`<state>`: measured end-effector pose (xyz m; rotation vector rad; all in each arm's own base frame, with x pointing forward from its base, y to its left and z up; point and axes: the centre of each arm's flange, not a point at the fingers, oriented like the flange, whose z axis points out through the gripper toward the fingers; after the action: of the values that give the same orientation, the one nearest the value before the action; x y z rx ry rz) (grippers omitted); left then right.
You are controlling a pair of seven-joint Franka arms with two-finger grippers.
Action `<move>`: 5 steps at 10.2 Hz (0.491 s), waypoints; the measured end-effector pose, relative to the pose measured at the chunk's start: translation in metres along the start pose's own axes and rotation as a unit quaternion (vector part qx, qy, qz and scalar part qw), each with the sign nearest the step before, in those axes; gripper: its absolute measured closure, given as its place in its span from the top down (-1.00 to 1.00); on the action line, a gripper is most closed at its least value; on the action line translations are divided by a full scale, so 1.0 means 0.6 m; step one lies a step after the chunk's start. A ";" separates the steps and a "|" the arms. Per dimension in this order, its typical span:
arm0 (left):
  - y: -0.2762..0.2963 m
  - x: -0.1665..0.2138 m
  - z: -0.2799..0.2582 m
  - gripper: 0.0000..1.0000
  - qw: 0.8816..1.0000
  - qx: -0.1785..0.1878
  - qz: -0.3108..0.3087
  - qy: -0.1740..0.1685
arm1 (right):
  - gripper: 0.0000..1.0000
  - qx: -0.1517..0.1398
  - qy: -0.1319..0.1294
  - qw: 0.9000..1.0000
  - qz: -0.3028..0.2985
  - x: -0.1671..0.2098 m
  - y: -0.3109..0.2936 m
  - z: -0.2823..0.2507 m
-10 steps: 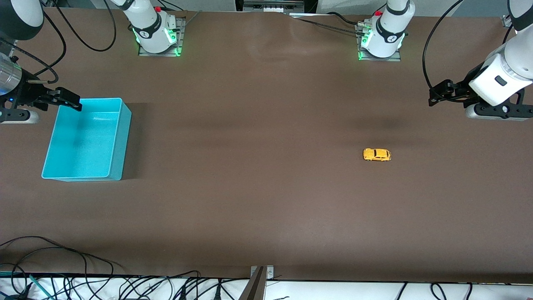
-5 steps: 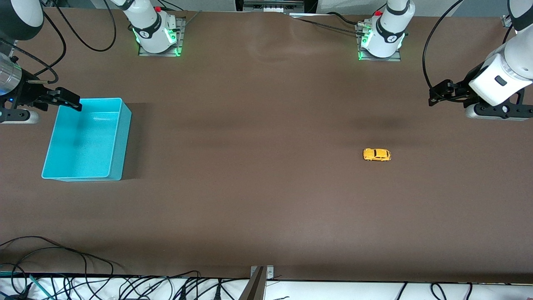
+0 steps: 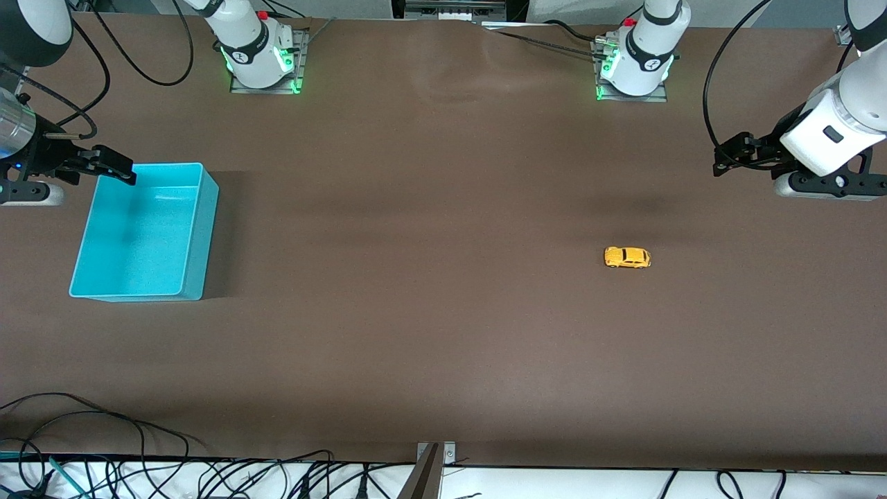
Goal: Wind up and store yellow beetle car
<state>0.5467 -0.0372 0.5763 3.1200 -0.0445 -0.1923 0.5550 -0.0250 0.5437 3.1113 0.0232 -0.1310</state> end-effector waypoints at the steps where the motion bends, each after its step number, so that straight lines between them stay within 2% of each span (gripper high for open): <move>1: 0.000 0.000 0.000 1.00 1.000 0.000 0.000 0.000 | 1.00 0.000 0.000 1.000 0.000 0.000 0.000 0.000; 5: 0.003 -0.001 0.001 1.00 1.000 0.000 0.003 -0.002 | 1.00 0.000 -0.001 1.000 0.000 0.001 0.000 0.002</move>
<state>0.5460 -0.0391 0.5760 3.1197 -0.0542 -0.1999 0.5554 -0.0249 0.5427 3.1111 0.0232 -0.1337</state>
